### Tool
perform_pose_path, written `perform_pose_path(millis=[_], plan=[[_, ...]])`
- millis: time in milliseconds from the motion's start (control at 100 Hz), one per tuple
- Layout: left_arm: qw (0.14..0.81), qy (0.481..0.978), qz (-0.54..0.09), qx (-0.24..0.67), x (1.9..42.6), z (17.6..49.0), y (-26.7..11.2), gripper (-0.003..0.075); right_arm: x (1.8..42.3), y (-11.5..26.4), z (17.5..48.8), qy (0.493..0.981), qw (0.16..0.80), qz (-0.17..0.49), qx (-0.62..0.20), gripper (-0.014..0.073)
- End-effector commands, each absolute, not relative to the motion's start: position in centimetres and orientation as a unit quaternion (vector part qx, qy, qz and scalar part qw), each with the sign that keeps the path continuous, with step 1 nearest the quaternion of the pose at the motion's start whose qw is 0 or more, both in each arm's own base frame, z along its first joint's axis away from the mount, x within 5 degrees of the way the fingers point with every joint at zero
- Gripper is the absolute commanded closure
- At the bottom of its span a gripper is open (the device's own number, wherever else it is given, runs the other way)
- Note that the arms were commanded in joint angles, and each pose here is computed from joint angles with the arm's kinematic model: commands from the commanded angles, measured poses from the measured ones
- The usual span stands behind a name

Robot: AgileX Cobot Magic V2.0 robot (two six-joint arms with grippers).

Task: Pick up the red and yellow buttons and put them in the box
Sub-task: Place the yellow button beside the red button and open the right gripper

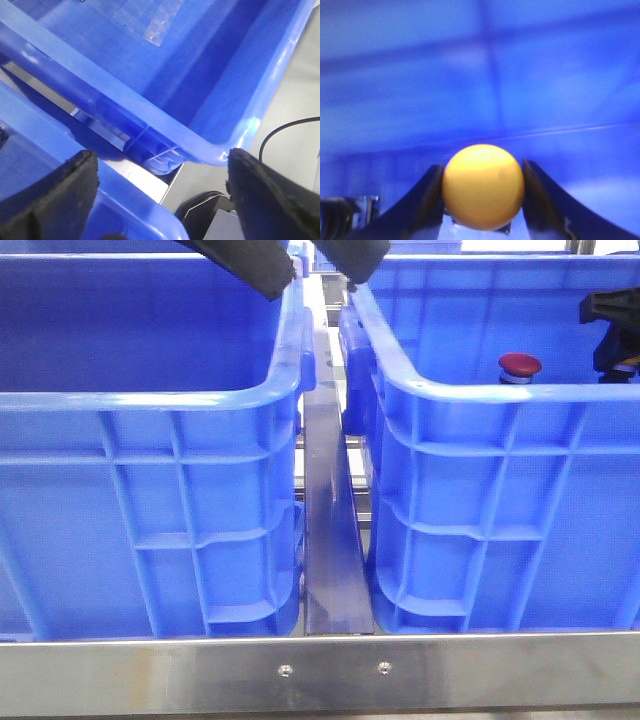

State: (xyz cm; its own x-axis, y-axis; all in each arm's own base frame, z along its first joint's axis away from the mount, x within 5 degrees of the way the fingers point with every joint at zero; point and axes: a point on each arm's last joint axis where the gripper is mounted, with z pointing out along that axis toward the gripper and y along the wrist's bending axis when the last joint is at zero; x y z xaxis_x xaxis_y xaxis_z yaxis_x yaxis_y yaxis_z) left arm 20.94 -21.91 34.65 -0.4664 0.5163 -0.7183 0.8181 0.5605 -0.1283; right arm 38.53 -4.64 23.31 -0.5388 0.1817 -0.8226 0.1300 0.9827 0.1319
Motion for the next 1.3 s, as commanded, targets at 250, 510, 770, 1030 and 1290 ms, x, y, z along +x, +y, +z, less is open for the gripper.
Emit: perform_pose_path(millis=[250,510,770,1030,1290], plan=[[0.361,0.806,-0.259,0.39,20.5,36.8,-21.8,0.0208,38.6,-4.7,25.4,0.862,0.498,0.027,0.085,0.0214],[0.361,0.806,-0.259,0.39,20.5,36.8,-21.8,0.0208,38.6,-4.5,25.5,0.865,0.494,0.037,0.079,0.0107],[0.361,0.806,-0.259,0.39,20.5,36.8,-21.8,0.0208,37.8,-4.1,26.6,0.864,0.498,0.049,0.061,0.0108],[0.368,0.804,-0.26,0.388,20.4,37.0,-21.7,0.0209,34.3,-4.0,29.7,0.841,0.539,0.017,0.056,0.0108],[0.367,0.809,-0.267,0.374,20.4,37.1,-21.7,0.0326,28.2,-3.1,32.1,0.819,0.571,0.015,0.048,0.0201]])
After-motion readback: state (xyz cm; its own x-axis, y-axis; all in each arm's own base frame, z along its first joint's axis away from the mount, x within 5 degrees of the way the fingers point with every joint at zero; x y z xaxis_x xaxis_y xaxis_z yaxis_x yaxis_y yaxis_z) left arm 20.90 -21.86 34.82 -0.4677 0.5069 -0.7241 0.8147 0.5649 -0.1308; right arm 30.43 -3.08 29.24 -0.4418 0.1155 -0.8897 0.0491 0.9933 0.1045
